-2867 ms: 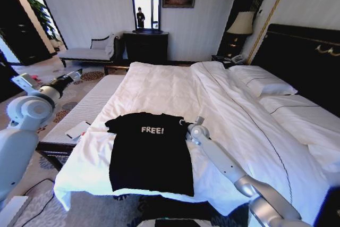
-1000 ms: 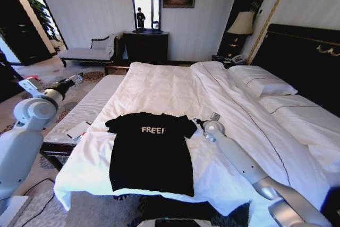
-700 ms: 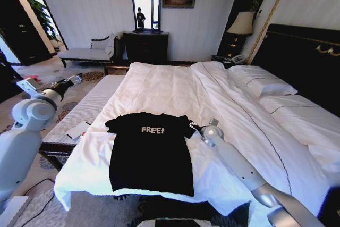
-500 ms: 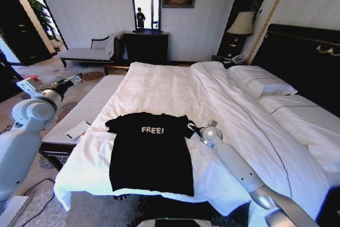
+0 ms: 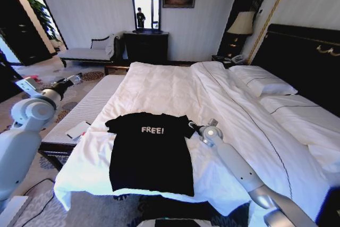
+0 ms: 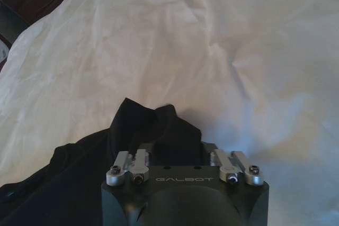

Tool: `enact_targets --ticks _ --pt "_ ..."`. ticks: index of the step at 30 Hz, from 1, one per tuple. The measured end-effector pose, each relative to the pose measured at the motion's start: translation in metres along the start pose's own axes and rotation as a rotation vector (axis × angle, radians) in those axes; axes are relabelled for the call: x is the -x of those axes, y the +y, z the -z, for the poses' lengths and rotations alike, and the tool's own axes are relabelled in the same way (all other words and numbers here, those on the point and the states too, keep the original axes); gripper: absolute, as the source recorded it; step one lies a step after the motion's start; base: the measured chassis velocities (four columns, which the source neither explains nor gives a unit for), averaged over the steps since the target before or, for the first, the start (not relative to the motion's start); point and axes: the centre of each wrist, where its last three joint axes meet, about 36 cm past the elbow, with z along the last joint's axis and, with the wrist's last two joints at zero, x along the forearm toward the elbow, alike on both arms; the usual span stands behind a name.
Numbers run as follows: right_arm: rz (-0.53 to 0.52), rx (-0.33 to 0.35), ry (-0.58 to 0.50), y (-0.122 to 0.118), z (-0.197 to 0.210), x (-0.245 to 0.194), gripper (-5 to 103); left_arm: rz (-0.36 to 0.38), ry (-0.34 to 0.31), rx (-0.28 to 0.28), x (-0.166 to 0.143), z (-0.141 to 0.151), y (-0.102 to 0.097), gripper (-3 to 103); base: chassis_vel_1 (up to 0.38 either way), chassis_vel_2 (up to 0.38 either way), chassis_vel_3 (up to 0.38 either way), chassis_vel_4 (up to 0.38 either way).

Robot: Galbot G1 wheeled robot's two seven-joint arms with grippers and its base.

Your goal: Fold the clothes on the bed.

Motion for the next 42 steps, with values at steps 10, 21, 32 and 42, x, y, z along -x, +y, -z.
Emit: enact_targets --ticks 10,21,32,42 --pt "0.010 -0.061 -0.070 0.003 0.010 -0.010 12 0.007 -0.007 0.004 0.001 0.004 0.003 100 0.000 0.000 0.000 0.000" --pt "-0.085 -0.204 -0.090 -0.003 0.014 -0.008 0 0.004 -0.004 -0.002 0.001 0.000 0.001 100 0.000 0.000 0.000 0.000" --pt "-0.204 -0.253 -0.088 -0.009 0.007 -0.009 26 0.009 0.003 0.001 -0.002 -0.005 0.002 100 0.000 0.000 0.000 0.000" --pt "-0.242 -0.228 -0.153 -0.007 0.027 -0.060 64 0.040 0.109 0.014 -0.013 -0.047 0.012 100 0.000 0.000 0.000 0.000"
